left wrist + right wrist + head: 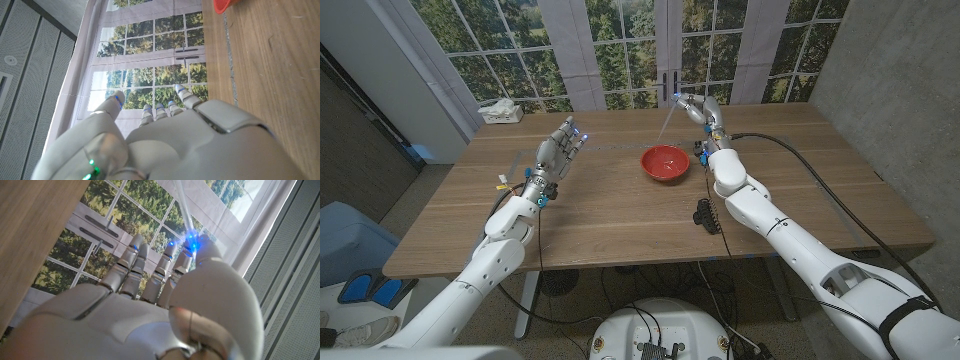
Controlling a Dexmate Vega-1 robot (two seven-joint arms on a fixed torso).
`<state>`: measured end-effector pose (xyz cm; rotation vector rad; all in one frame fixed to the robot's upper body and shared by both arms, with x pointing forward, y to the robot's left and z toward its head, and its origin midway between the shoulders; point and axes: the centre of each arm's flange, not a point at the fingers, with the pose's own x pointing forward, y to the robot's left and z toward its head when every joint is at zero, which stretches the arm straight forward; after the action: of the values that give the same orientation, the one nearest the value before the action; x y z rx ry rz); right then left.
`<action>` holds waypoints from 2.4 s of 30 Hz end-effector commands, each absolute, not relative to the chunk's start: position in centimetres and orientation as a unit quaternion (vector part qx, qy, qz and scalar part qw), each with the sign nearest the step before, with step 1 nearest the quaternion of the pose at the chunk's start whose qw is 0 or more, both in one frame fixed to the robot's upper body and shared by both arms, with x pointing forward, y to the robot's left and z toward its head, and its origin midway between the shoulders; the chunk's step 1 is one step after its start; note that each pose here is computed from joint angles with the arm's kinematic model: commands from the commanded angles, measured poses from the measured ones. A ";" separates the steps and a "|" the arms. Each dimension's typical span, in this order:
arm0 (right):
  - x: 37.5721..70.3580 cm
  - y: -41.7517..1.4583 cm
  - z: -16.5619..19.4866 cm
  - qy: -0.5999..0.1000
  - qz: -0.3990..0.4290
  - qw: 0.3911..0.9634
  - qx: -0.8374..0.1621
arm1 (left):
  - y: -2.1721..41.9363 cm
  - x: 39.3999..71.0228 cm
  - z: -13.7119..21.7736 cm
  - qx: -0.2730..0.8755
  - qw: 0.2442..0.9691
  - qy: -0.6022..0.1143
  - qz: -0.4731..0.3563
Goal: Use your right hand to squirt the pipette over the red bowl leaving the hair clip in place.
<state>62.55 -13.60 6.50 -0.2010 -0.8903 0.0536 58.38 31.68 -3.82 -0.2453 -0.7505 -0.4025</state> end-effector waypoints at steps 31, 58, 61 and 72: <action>61.7 -13.1 6.4 -0.448 0.014 0.888 -0.106 | 32.1 57.8 -4.0 -0.119 0.901 -0.370 -0.193; 62.0 -13.6 6.2 -0.442 0.022 0.892 -0.090 | 31.9 58.0 -3.9 -0.124 0.899 -0.370 -0.199; 61.8 -13.6 6.2 -0.443 0.022 0.892 -0.089 | 31.9 58.0 -4.0 -0.124 0.899 -0.371 -0.199; 61.3 -13.8 6.1 -0.443 0.022 0.891 -0.091 | 31.8 57.9 -4.0 -0.124 0.898 -0.371 -0.202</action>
<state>61.69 -13.62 6.23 -0.1883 -0.9227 0.0451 57.97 31.90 -3.93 -0.2549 -0.7671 -0.4136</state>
